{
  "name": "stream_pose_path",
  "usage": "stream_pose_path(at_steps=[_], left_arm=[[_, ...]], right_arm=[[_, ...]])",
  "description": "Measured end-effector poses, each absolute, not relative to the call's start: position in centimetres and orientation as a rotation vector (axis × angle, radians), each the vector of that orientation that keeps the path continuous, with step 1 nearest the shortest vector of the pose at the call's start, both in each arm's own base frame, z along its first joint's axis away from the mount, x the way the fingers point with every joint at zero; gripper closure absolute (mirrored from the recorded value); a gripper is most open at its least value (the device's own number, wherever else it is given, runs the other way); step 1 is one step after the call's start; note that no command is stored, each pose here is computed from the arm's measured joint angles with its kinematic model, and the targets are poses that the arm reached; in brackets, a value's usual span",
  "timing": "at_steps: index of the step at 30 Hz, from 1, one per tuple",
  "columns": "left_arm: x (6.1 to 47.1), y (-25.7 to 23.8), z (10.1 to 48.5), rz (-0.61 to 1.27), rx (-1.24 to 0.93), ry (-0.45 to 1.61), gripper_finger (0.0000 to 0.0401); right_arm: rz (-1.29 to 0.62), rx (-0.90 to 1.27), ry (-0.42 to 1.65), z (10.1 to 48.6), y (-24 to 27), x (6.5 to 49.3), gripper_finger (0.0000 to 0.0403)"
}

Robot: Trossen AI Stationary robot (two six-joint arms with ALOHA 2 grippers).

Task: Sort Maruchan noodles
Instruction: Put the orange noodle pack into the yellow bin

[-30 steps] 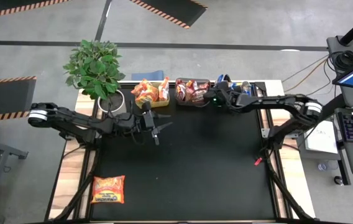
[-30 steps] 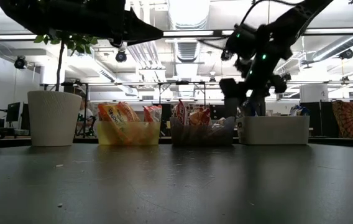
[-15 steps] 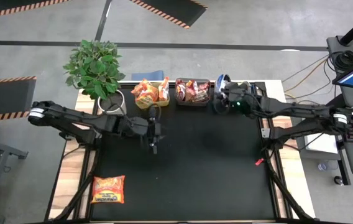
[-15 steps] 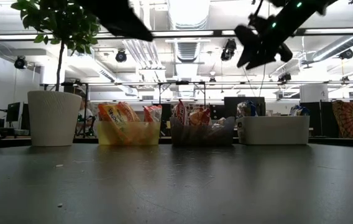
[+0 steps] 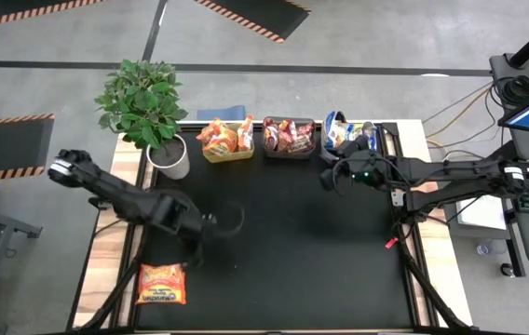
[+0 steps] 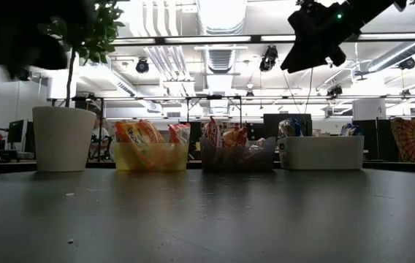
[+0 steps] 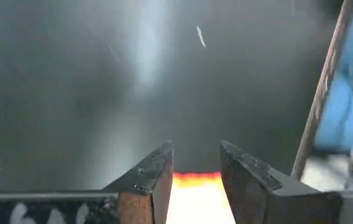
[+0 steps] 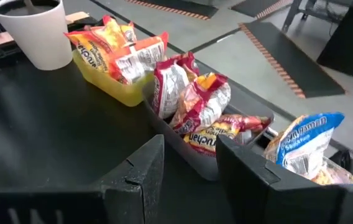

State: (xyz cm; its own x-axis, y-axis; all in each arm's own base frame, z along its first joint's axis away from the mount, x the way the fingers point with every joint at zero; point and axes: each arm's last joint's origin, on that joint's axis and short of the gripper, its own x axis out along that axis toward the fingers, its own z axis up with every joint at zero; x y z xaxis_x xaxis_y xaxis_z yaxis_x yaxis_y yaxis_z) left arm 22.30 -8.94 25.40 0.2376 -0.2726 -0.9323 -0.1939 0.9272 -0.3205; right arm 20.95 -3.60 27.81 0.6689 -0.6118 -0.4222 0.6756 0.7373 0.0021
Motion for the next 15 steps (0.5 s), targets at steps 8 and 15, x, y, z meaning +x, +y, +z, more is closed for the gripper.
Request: stream_pose_path(at_steps=[8, 15], left_arm=[[20.3, -13.7, 22.6, -0.074, -0.253, 1.492, 0.0289], [19.9, -15.9, 21.1, -0.056, -0.235, 1.535, 0.0289]], right_arm=[[-0.72, 0.135, 0.407, 27.5, -3.7, 21.7, 0.0263], [-0.721, 0.164, 0.419, 26.9, -3.7, 21.8, 0.026]])
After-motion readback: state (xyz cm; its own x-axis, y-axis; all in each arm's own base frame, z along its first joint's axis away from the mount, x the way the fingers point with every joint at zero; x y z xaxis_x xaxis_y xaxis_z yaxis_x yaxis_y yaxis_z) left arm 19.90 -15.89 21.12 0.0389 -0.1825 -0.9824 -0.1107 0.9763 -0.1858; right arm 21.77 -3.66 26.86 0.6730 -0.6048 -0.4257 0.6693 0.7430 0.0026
